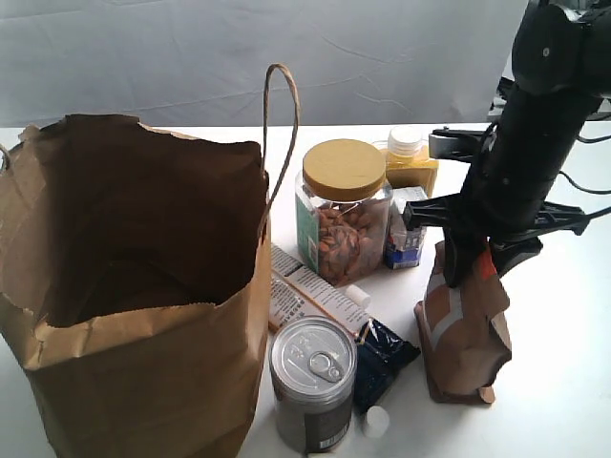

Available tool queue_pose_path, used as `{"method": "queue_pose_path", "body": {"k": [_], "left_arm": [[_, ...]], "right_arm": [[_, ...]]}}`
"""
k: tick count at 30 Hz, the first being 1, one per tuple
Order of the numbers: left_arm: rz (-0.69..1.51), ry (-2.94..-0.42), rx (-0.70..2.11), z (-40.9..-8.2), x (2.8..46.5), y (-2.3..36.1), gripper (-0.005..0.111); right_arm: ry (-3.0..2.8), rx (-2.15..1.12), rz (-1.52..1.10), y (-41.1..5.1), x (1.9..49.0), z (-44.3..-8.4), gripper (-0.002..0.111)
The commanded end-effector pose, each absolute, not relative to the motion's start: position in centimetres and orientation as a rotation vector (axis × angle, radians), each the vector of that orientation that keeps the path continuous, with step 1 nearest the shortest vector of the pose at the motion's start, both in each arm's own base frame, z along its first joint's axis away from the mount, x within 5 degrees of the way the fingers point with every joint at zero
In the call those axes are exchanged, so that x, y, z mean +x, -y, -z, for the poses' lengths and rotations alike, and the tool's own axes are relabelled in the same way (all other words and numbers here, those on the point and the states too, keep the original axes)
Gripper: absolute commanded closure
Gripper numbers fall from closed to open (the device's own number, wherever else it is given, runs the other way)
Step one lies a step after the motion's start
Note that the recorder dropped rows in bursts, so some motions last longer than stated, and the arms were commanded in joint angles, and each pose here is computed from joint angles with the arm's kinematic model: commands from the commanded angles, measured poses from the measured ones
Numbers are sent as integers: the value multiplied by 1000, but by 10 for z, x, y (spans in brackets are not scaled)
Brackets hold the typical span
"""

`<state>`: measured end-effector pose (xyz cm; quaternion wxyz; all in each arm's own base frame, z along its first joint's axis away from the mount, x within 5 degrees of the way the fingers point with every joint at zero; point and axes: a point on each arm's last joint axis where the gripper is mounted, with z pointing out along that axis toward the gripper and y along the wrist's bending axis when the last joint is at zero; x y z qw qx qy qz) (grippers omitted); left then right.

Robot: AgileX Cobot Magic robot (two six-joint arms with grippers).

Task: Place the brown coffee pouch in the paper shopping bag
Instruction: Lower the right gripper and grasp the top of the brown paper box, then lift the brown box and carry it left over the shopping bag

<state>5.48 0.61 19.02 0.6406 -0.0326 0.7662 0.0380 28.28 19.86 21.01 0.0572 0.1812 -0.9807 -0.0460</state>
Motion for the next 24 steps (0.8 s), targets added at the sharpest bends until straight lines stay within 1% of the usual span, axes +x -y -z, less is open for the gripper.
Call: {"method": "queue_pose_path", "body": {"k": [1,3,7,13,14,17,18,19,23,24], "left_arm": [[-92,-1743,-76,-190,55,-6,107],[-92,-1743,-76,-190,55,-6,107],[-92,-1743,-76,-190,55,-6,107],[-92,-1743,-76,-190,55,-6,107],[-92,-1743,-76,-190,55,-6,107],[-92,-1743,-76,-190,55,-6,107],[-92,-1743,-76,-190,55,-6,107],[-92,-1743,-76,-190,55,-6,107],[-92,-1743,-76,-190,55,-6,107],[-92,-1743,-76,-190,55,-6,107]], "right_arm": [[2924,618,108,-193,274,-197,108],[2939,627,100,-189,270,-198,108],[3065,678,176,-182,260,-225,108],[3230,791,296,-167,237,-287,108],[3295,819,348,-160,227,-308,108],[3411,861,459,-150,211,-338,108],[3460,878,513,-147,205,-350,108],[3545,914,643,-141,194,-370,108],[3653,1061,1050,-132,166,-411,108],[3678,1126,1264,-129,155,-428,108]]}}
